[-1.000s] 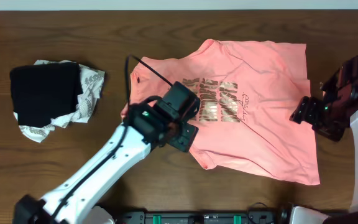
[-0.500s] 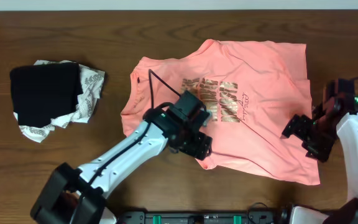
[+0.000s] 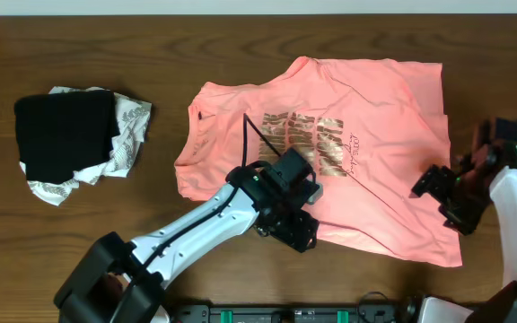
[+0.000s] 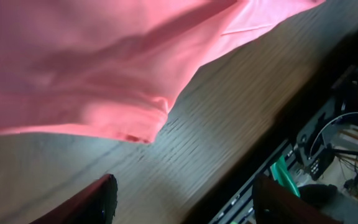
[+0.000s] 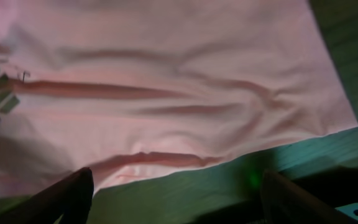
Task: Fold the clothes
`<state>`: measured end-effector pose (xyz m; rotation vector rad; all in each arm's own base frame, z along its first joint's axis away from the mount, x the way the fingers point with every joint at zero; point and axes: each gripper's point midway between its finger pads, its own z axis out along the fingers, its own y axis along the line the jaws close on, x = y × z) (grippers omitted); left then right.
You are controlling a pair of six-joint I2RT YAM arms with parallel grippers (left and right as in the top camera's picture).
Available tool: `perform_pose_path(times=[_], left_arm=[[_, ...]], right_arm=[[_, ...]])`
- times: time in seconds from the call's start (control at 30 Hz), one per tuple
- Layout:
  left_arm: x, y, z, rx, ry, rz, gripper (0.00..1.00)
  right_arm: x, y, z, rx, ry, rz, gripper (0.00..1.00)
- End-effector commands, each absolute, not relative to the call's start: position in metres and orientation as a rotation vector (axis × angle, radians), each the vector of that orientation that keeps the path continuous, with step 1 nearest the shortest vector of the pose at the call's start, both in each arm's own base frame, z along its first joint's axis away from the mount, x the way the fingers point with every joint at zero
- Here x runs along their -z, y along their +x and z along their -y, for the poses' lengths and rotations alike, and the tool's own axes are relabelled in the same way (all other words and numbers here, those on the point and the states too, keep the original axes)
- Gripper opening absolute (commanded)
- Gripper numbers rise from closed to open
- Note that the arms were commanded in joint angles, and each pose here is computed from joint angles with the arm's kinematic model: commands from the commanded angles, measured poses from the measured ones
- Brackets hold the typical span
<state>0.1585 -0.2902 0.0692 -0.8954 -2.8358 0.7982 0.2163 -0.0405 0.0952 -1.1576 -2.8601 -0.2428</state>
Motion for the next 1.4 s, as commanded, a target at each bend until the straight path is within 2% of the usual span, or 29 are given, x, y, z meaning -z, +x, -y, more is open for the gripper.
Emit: perform_pose_path(times=[0.0, 0.17, 0.47, 0.57, 0.67, 0.87, 1.03, 1.37], left_arm=[[-0.056, 0.156, 0.291, -0.778, -0.947, 2.797, 0.70], [-0.040, 0.152, 0.290, -0.738, -0.969, 2.755, 0.70], [-0.040, 0.160, 0.299, -0.776, -0.919, 2.793, 0.70], [-0.041, 0.162, 0.302, -0.787, -0.896, 2.805, 0.59], [-0.041, 0.159, 0.298, -0.764, -0.881, 2.794, 0.59], [-0.048, 0.146, 0.270, -0.598, -1.213, 2.654, 0.64], [-0.038, 0.165, 0.245, -0.273, -1.475, 2.670, 0.63], [-0.038, 0.187, 0.280, 0.048, -1.905, 2.736, 0.61]], right_arm=[[-0.095, 0.214, 0.047, 0.276, -1.257, 2.809, 0.85], [-0.095, 0.207, 0.052, 0.280, -1.251, 2.793, 0.84], [-0.095, 0.207, 0.052, 0.282, -1.221, 2.806, 0.83], [-0.095, 0.207, 0.052, 0.281, -1.221, 2.804, 0.82], [-0.095, 0.205, 0.051, 0.281, -1.219, 2.798, 0.82], [-0.095, 0.206, 0.051, 0.282, -1.220, 2.801, 0.84], [-0.095, 0.208, 0.052, 0.283, -1.223, 2.812, 0.84], [-0.095, 0.208, 0.061, 0.286, -1.261, 2.810, 0.86]])
